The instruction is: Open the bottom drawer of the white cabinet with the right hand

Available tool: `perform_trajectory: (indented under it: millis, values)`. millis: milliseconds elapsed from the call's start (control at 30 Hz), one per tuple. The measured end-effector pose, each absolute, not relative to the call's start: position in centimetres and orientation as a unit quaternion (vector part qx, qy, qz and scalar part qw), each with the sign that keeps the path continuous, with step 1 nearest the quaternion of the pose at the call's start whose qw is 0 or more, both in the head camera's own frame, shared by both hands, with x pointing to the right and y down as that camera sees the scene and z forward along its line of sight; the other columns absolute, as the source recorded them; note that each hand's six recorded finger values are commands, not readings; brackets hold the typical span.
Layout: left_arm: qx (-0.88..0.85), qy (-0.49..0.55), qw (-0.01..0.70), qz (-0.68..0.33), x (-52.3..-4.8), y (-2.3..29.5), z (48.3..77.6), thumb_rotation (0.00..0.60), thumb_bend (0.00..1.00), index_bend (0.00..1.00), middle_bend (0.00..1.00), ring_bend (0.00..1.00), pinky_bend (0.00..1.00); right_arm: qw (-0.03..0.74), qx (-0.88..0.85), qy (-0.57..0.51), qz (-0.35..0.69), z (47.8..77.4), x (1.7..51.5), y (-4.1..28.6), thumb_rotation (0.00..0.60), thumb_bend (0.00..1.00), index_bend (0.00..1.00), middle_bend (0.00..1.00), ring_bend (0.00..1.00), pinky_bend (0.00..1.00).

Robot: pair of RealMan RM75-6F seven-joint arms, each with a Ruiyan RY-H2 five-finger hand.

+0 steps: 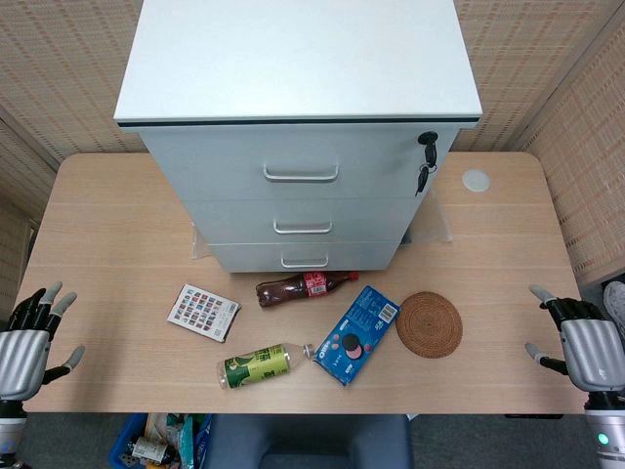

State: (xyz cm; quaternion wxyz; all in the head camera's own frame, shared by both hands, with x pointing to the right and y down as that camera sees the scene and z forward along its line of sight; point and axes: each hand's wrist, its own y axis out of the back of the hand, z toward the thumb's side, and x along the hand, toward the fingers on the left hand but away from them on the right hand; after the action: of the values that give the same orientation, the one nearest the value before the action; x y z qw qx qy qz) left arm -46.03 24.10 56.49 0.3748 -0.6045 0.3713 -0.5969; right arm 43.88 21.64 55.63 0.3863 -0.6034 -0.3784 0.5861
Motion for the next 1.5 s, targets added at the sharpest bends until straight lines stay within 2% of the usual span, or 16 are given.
perform_trajectory:
  millis: [367,567,733,867,1000,1233,1500]
  values:
    - [-0.605,0.374,0.377,-0.593,-45.9,24.0,56.5,0.600,0.25,0.13,0.03,0.04,0.11,0.391,-0.614,-0.373,0.575,55.6,43.2,21.3,0.600,0.12,0.19,0.37,0.30,0.28]
    - [-0.608,0.374,0.378,-0.590,-45.7,23.9,56.5,0.600,0.25,0.14,0.04,0.04,0.11,0.397,-0.622,-0.359,0.572,55.7,42.4,20.8,0.600,0.12,0.19,0.45,0.35,0.32]
    - [-0.609,0.375,0.379,-0.588,-45.7,23.9,56.5,0.600,0.25,0.14,0.04,0.04,0.11,0.404,-0.631,-0.345,0.565,55.8,41.3,20.3,0.600,0.13,0.19,0.54,0.46,0.45]
    - [-0.610,0.376,0.382,-0.583,-45.6,23.8,56.3,0.600,0.25,0.14,0.04,0.04,0.11,0.425,-0.652,-0.318,0.541,56.1,38.7,19.0,0.600,0.13,0.19,0.64,0.60,0.64]
    - [-0.613,0.376,0.384,-0.579,-45.4,23.8,56.2,0.600,0.25,0.14,0.04,0.04,0.11,0.442,-0.673,-0.286,0.520,56.6,35.7,17.7,0.600,0.13,0.19,0.73,0.72,0.77]
    - [-0.616,0.376,0.390,-0.572,-45.1,23.6,56.0,0.600,0.25,0.14,0.05,0.05,0.11,0.467,-0.700,-0.231,0.489,58.2,30.7,16.3,0.600,0.15,0.19,0.80,0.82,0.87]
    - [-0.619,0.372,0.390,-0.571,-44.8,23.6,56.1,0.600,0.25,0.14,0.05,0.05,0.11,0.471,-0.727,-0.188,0.463,60.6,25.0,14.8,0.600,0.30,0.19,0.83,0.89,0.92]
